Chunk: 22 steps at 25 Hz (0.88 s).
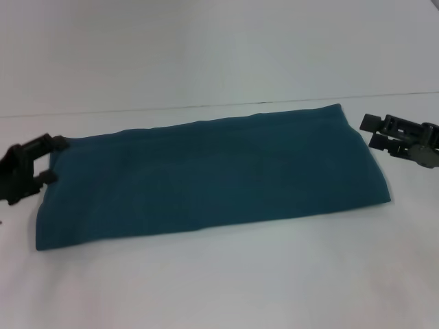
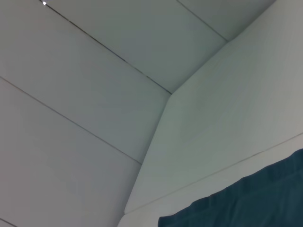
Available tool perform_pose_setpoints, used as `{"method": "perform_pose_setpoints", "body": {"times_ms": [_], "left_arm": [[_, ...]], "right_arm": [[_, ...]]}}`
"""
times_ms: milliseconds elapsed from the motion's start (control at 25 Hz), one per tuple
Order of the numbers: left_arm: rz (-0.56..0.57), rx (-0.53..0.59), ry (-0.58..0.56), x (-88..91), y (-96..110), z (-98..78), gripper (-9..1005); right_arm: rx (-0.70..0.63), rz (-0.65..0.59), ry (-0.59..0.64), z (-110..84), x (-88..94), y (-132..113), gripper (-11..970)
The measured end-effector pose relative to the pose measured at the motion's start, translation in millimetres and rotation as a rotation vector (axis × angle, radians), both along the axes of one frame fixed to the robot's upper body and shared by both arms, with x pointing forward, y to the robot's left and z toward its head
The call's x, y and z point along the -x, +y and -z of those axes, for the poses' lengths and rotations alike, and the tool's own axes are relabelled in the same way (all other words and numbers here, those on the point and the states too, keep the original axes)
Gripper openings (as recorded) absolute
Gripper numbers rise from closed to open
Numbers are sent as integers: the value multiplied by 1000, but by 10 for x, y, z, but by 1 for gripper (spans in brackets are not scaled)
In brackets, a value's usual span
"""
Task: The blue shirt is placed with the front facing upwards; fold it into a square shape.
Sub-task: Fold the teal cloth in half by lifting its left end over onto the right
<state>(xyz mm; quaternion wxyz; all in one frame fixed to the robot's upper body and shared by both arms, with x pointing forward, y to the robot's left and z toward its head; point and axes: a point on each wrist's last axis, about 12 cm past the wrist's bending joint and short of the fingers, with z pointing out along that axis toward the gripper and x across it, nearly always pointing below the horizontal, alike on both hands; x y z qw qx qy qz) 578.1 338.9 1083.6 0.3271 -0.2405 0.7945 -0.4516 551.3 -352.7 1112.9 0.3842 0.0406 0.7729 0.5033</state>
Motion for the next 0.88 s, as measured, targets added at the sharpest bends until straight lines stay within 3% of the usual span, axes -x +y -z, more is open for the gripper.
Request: {"method": "perform_pose_setpoints", "body": {"times_ms": [200, 880], "left_arm": [[-29, 16, 34, 81, -20, 174, 841], [-80, -44, 104, 216, -84, 519, 840]], "right_arm": [[-2, -9, -7, -3, -45, 32, 896], [-3, -23, -14, -16, -117, 104, 895]]}}
